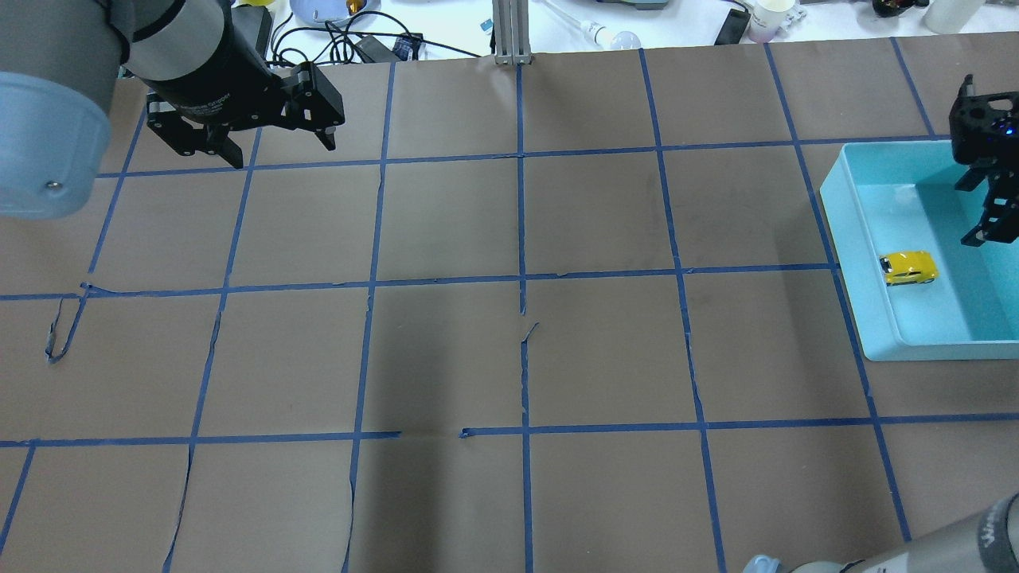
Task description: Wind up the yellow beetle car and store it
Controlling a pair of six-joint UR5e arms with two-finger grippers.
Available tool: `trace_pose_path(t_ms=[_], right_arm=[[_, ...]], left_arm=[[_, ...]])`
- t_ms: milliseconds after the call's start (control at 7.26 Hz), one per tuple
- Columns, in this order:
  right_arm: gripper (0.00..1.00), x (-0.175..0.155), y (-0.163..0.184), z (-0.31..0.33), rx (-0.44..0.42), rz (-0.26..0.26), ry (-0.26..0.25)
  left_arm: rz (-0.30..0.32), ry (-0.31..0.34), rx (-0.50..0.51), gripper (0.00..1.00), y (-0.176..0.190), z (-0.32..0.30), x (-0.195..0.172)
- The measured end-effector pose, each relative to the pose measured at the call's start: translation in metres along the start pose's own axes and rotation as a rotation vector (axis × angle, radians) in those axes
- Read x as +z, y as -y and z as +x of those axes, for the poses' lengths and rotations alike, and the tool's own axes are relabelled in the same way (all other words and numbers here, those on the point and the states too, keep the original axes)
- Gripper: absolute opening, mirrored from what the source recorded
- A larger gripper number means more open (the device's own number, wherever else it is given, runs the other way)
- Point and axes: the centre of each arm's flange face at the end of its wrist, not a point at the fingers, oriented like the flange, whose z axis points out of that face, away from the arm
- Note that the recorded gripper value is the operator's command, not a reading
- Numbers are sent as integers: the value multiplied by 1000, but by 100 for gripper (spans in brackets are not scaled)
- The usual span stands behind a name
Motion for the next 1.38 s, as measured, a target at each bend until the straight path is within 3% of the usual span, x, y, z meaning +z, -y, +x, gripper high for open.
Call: trace_pose_path(t_ms=[275, 551, 826, 1102, 1377], right_arm=[[100, -51, 31, -30, 342, 25, -33], [100, -79, 77, -54, 731, 121, -11], [100, -92, 140, -81, 1049, 141, 26], [100, -104, 185, -112, 1253, 129, 57], [100, -123, 213, -149, 1373, 117, 72]], left_arm=[[0, 0, 0, 100, 0, 0, 0], [-1, 0, -1, 100, 0, 0, 1], [-2, 0, -1, 100, 0, 0, 1], [-2, -2, -1, 100, 0, 0, 1], [-2, -2, -2, 100, 0, -1, 1]])
